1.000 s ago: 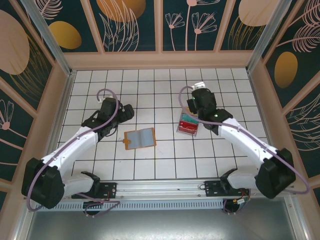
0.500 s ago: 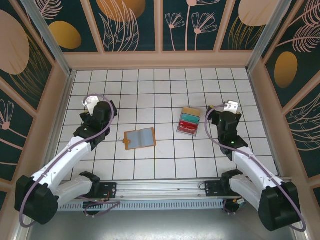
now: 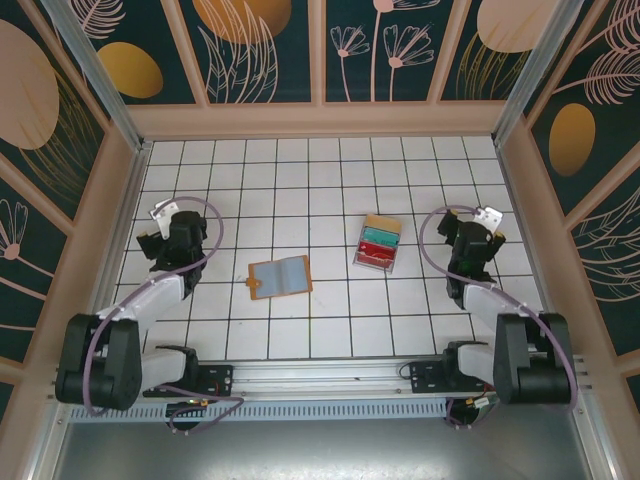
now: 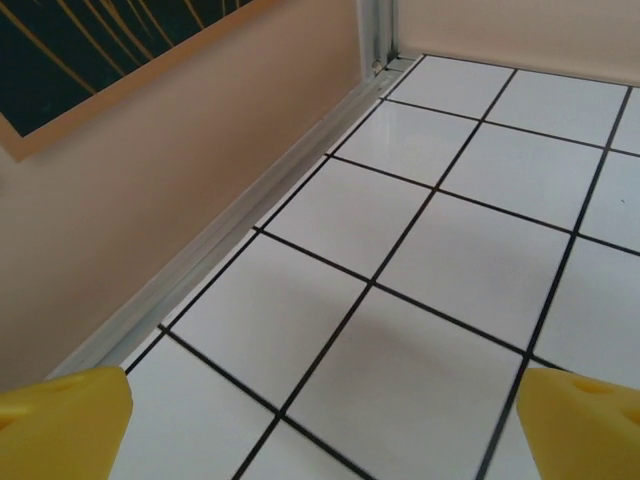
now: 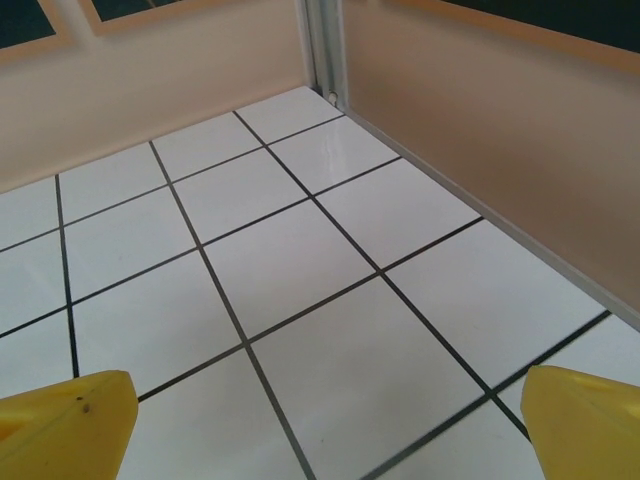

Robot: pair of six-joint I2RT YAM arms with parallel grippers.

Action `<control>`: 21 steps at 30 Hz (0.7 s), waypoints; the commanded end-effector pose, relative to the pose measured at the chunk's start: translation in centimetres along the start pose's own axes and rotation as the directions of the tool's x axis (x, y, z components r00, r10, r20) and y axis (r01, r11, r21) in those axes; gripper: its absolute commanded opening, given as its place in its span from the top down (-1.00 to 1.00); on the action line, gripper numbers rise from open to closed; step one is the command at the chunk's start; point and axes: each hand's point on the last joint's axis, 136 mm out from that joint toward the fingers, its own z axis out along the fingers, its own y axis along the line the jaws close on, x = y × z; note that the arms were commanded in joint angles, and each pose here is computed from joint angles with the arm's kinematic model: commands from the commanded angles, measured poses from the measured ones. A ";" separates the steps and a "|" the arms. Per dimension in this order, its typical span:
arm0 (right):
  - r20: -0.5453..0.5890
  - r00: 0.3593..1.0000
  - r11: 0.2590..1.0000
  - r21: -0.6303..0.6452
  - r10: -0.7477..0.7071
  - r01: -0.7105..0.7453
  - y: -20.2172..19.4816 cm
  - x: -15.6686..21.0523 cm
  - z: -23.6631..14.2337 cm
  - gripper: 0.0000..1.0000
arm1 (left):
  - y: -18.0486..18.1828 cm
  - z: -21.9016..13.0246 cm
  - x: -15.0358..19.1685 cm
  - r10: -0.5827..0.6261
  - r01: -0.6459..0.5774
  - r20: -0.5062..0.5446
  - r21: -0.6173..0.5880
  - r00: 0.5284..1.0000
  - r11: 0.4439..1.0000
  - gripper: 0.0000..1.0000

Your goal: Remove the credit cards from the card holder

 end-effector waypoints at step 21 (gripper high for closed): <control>0.182 0.982 0.939 -0.327 -0.047 0.106 4.9 1.1 0.1 -0.98 | -4.4 -0.1 -0.2 -0.132 0.004 0.277 0.417 0.952 0.909 -0.97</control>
